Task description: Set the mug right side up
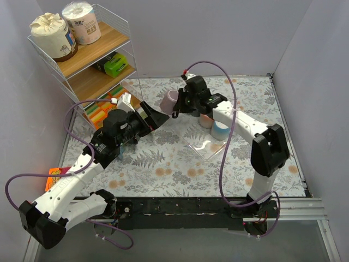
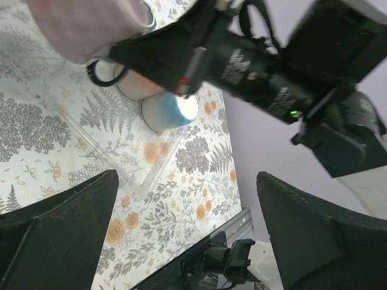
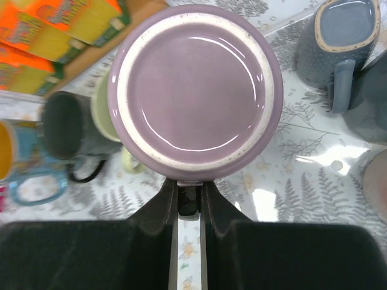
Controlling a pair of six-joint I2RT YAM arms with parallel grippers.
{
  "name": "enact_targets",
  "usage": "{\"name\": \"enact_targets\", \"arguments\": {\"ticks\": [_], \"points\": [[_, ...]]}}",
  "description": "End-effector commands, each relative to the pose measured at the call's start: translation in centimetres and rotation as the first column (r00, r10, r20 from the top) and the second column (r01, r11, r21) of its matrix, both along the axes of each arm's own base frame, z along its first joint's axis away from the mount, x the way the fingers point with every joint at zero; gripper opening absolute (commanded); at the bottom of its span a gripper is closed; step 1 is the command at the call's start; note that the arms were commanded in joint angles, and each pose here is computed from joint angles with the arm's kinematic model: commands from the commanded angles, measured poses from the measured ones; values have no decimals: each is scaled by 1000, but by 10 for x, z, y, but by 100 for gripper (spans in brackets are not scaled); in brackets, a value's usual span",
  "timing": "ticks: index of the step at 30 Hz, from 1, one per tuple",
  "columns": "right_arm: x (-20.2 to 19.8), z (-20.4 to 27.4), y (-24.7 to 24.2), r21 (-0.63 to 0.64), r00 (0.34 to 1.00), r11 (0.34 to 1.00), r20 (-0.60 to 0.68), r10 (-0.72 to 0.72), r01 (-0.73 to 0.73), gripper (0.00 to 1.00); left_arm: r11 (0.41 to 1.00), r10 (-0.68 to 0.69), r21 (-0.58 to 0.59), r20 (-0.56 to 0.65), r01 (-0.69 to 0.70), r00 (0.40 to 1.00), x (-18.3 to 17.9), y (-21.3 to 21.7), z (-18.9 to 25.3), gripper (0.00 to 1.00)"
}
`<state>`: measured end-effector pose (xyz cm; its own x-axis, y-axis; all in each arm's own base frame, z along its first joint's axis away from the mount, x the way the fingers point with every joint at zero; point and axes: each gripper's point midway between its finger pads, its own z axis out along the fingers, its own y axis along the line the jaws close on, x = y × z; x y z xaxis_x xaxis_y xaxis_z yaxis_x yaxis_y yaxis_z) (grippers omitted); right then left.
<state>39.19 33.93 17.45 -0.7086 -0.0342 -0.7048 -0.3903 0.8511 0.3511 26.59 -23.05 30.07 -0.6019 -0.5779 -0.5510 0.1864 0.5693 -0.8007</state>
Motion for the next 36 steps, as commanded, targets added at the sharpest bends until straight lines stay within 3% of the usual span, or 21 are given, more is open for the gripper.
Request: {"name": "enact_targets", "arguments": {"ticks": [1,9,15,17,19,23,26,30,36], "points": [[-14,96,6,336,994,938,84,63,-88,1,997,-62,-40,48,64,997,-9,-7,10,98],[-59,194,-8,502,956,830,271,117,-243,1,984,-126,-112,90,136,988,-5,-25,19,98],[-90,237,-18,624,943,722,308,123,-299,1,954,-215,-175,162,243,963,0,-49,44,98],[-99,247,-20,662,943,684,307,127,-307,1,949,-214,-191,195,251,957,4,-53,54,95],[-108,257,-23,682,934,651,334,130,-335,1,955,-182,-197,194,220,964,12,-52,58,85],[-116,264,-27,710,936,620,330,126,-333,1,937,-196,-231,271,262,942,11,-57,85,85],[-122,270,-30,728,932,593,342,121,-344,1,896,-237,-274,370,349,898,-4,-59,108,91],[-126,281,-35,739,923,568,371,105,-362,1,870,-218,-334,400,363,890,-7,-58,117,92],[-135,307,-43,798,914,456,393,104,-395,1,821,-251,-372,444,432,860,-7,-68,140,87]]}}
